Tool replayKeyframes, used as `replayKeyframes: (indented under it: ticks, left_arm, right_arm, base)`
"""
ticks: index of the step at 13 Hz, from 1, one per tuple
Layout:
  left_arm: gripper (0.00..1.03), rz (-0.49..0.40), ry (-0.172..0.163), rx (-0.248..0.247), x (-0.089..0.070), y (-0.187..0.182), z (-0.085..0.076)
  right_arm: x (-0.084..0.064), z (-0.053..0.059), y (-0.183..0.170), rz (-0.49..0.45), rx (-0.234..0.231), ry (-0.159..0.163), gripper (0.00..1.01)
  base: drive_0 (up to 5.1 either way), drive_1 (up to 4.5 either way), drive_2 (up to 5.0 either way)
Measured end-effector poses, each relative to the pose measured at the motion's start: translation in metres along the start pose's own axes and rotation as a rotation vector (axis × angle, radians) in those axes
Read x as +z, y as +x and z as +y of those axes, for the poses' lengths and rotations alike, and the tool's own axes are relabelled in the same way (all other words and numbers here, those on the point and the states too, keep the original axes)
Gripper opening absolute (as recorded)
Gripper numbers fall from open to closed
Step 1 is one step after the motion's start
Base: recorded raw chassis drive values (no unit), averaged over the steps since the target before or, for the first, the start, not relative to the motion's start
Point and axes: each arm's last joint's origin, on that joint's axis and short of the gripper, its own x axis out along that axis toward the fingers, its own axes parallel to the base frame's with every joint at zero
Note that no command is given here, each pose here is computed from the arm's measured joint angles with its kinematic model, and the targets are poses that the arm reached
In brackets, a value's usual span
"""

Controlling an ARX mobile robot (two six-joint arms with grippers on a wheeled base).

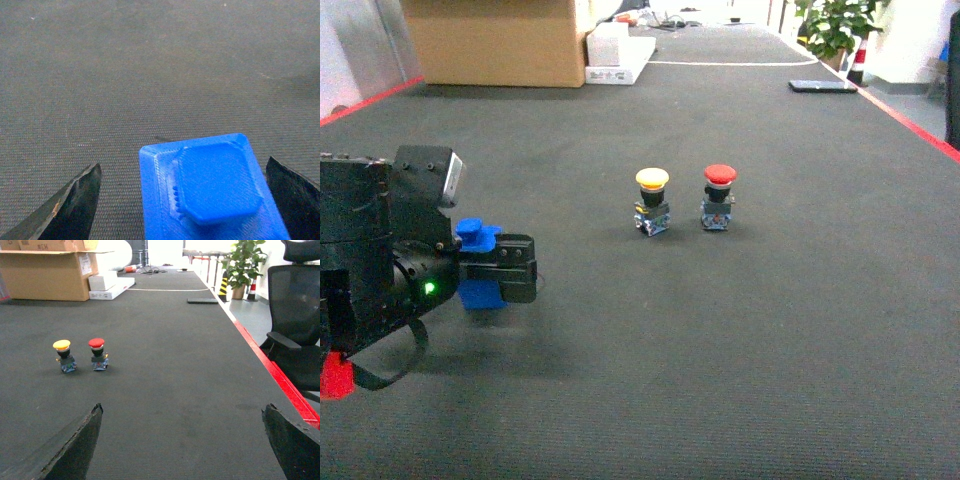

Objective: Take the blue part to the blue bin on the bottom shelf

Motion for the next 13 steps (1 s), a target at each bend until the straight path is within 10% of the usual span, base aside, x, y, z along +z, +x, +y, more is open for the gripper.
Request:
replayKeyframes:
  ticks: [5, 7, 9, 13]
  left_arm:
    - [0.47, -0.033, -0.004, 0.042, 0.003, 0.015, -0.001]
    - [0.46, -0.038, 0.018, 0.029, 0.001, 0.009, -0.001]
    - [0.45, -0.177, 0.029, 0.046, 0.054, -0.120, 0.016]
    - [0.45, -0.202, 0.031, 0.054, 0.062, -0.157, 0.018]
  right_arm:
    - [0.000, 0.000, 0.000, 0.000, 0.000, 0.000, 0.98]
    - [0.000, 0.000, 0.000, 0.000, 0.000, 0.000, 0.98]
    - [0.000, 0.000, 0.000, 0.000, 0.000, 0.000, 0.98]
    - [0.000, 0.000, 0.000, 0.000, 0.000, 0.000, 0.98]
  base:
    - [0.0, 0.00, 0.0]
    - [0.0, 0.00, 0.0]
    - [0.0, 0.00, 0.0]
    - [0.0, 0.00, 0.0]
